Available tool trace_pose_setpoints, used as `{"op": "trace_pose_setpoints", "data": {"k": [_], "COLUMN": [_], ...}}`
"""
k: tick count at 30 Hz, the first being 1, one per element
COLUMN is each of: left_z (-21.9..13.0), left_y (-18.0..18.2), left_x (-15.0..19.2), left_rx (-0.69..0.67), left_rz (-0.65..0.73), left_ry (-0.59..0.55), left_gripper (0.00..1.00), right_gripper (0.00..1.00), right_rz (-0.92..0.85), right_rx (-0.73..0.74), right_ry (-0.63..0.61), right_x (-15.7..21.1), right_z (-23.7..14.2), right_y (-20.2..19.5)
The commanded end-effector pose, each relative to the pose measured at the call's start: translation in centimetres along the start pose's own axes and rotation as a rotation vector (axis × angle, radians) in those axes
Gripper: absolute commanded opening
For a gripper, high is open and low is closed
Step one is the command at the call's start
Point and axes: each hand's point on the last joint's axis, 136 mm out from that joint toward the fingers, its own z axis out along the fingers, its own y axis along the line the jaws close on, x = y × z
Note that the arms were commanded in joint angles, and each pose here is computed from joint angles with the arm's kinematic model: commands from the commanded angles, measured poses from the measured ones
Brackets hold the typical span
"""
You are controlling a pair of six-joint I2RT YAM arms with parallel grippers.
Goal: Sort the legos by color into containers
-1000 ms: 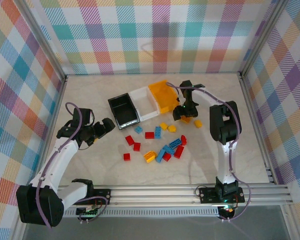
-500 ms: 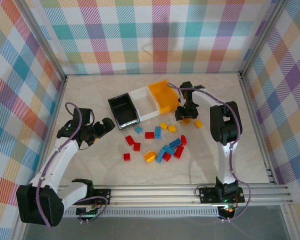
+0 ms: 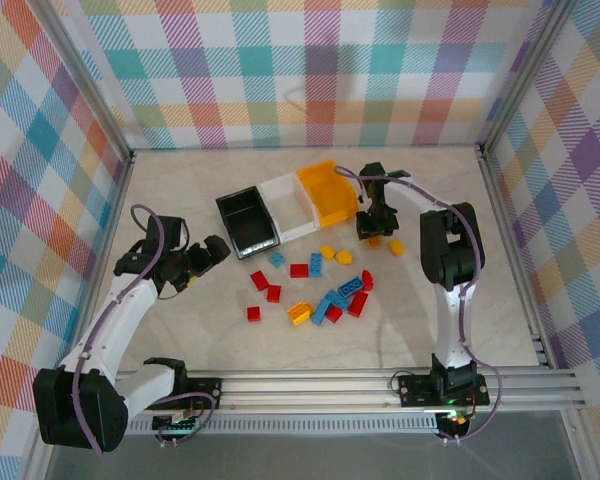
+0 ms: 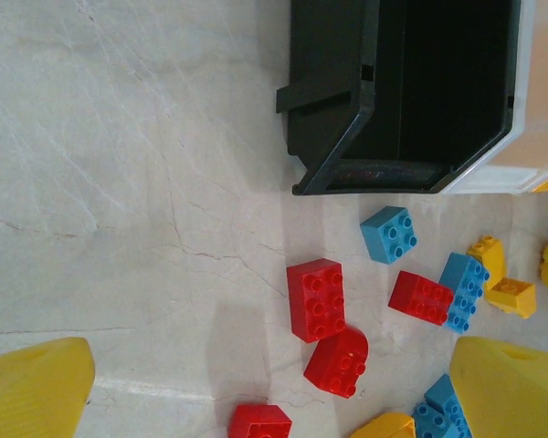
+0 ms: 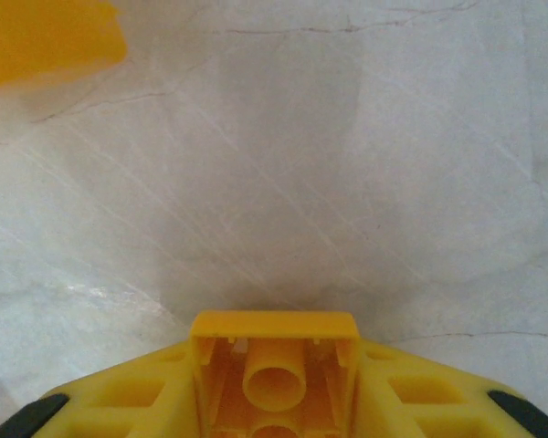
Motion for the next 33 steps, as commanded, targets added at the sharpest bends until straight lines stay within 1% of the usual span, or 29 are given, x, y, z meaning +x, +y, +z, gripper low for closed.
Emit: {"op": "trace_pose_setpoints", "data": {"k": [1,7,12,25,33], "left_z": [0.1,0.2,0.3,0.3,0.8], "left_y": [0.2,0.1,-0.3,-0.7,-2.1], "left_x": [0.2,0.0,-0.2,0.1,-0.1], "left_rx": [-0.010,-0.003,0.009,0.048,0.099], "left_rz": [-0.017,-0.030,-0.035,-0.041,-0.032], "left_ry": [-0.005,-0.011,-0.015,-0.012,0.003], "left_gripper": [1.00,1.00,1.00,1.00,1.00], "right_gripper": [0.37,0.35,0.35,0.35,0.35], "right_rz": [0.005,0.020,0.044,0.095,0.119], "right_rx": [-0.002,-0.014,-0.054,-0.198,-0.306], "right_ry": [-0.029,-0.052,-0.076,-0.129,-0.157], "right_x": [0.0,-0.1,0.0,0.9,1.5], "right_z": [-1.2,-2.4,-3.7,-7.3,-10.1], "right_y": [0.2,0.3,0.9,2.8,4.4]}}
